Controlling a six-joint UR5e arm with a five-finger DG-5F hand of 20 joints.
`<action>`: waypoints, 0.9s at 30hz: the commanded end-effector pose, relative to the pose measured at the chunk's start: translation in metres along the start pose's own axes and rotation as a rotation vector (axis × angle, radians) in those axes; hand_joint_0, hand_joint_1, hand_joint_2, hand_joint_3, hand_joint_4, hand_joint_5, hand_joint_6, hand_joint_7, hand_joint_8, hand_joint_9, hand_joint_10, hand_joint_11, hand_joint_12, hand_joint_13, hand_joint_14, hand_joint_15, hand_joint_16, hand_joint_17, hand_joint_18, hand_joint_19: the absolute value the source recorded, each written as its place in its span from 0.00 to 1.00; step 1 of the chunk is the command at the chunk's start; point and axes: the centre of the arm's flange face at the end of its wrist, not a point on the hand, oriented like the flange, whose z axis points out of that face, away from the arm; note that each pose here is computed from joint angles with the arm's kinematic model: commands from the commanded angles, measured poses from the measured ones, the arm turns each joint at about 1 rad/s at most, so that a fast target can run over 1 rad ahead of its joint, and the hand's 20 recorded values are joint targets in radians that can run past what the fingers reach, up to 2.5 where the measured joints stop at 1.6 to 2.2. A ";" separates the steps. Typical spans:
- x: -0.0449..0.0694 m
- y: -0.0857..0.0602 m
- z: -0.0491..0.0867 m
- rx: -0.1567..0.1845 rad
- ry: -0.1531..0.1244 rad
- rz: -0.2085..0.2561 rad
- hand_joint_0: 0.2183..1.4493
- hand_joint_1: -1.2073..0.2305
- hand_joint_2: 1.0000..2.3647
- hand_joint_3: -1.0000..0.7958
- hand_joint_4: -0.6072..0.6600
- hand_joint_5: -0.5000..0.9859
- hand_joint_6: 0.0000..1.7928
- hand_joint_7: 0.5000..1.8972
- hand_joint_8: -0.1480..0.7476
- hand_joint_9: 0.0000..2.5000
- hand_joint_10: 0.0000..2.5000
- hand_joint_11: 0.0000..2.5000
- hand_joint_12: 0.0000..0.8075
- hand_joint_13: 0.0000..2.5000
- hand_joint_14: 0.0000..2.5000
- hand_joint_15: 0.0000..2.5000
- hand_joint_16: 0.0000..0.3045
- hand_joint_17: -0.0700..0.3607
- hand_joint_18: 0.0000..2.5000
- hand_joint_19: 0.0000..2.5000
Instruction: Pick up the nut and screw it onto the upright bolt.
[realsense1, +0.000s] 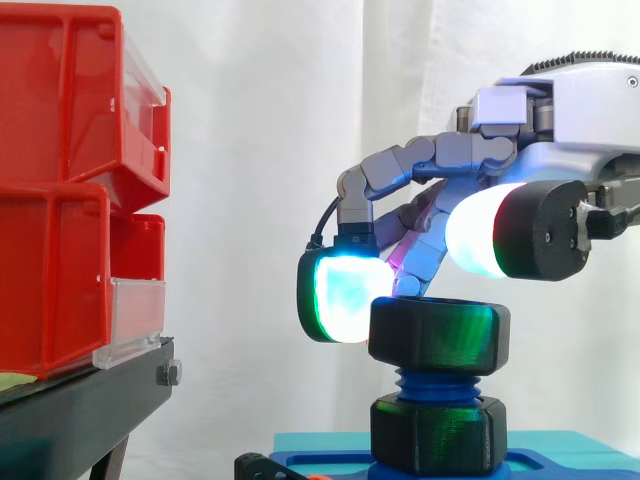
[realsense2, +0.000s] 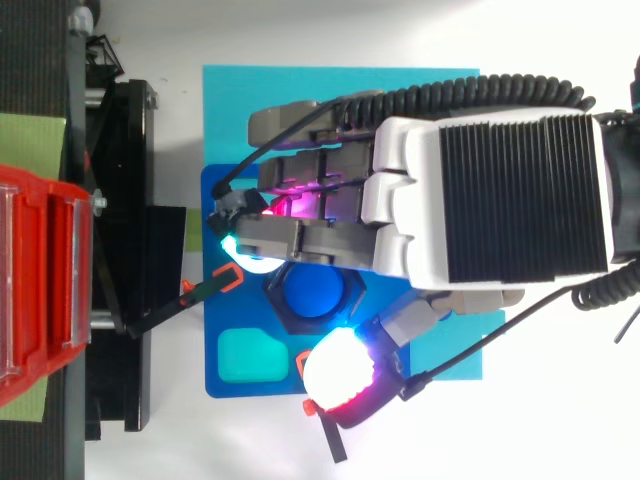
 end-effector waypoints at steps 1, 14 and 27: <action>0.000 -0.004 -0.001 0.005 0.000 0.000 0.25 0.60 0.00 0.28 0.60 0.35 0.28 0.67 0.42 0.46 0.00 0.00 0.19 0.38 0.00 0.00 0.04 0.23 0.24 0.00; -0.001 -0.020 -0.007 0.019 0.009 -0.004 0.25 0.60 0.00 0.28 0.50 0.37 0.36 0.64 0.42 0.61 0.00 0.00 0.14 0.47 0.00 0.00 0.03 0.21 0.31 0.02; -0.013 -0.029 -0.004 0.004 -0.016 -0.005 0.25 0.60 0.00 0.28 0.56 0.36 0.32 0.72 0.45 0.63 0.00 0.02 0.16 0.47 0.00 0.01 0.04 0.22 0.32 0.03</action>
